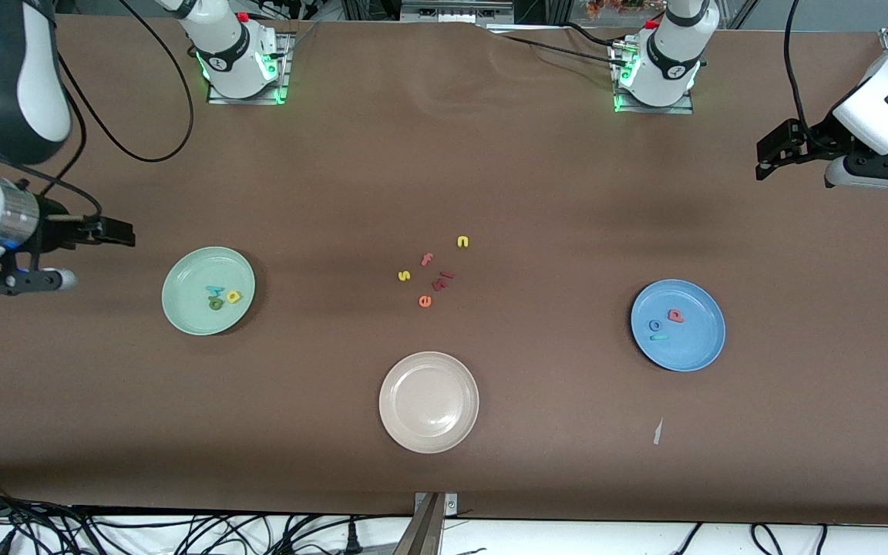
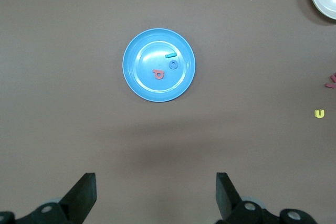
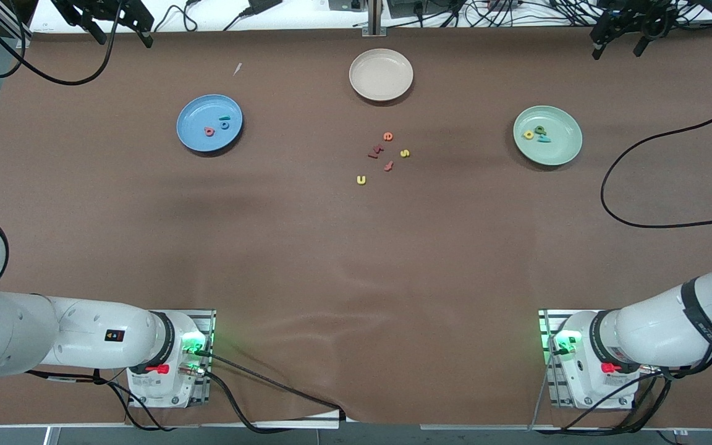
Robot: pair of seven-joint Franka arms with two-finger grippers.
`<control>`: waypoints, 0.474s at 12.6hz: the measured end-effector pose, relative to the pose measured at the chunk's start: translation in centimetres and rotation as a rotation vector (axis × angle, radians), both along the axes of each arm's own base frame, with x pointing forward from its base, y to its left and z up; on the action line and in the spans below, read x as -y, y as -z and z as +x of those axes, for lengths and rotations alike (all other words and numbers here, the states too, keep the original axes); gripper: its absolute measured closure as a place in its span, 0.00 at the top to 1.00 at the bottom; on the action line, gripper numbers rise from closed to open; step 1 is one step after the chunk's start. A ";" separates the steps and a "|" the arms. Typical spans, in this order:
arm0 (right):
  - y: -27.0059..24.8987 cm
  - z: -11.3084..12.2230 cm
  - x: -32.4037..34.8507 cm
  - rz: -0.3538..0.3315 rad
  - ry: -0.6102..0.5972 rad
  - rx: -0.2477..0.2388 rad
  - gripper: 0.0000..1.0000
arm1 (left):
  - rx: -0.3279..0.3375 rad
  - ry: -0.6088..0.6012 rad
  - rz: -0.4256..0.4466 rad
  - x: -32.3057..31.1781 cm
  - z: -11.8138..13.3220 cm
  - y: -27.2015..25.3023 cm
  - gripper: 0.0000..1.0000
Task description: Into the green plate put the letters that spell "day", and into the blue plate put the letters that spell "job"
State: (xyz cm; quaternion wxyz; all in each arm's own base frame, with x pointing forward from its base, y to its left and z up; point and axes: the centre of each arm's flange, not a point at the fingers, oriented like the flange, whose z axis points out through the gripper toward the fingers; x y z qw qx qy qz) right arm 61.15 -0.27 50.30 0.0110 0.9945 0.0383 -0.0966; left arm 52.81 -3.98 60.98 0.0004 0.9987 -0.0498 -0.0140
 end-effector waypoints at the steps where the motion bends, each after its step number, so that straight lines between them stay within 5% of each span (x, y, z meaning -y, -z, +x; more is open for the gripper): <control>1: -1.1 -0.6 0.1 -0.004 -0.004 0.003 1.00 | 0.000 0.000 0.000 0.0 0.0 0.0 1.00; 6: -6.0 -3.3 0.4 0.002 -0.005 0.028 1.00 | -0.004 -0.001 0.000 0.0 0.0 0.0 1.00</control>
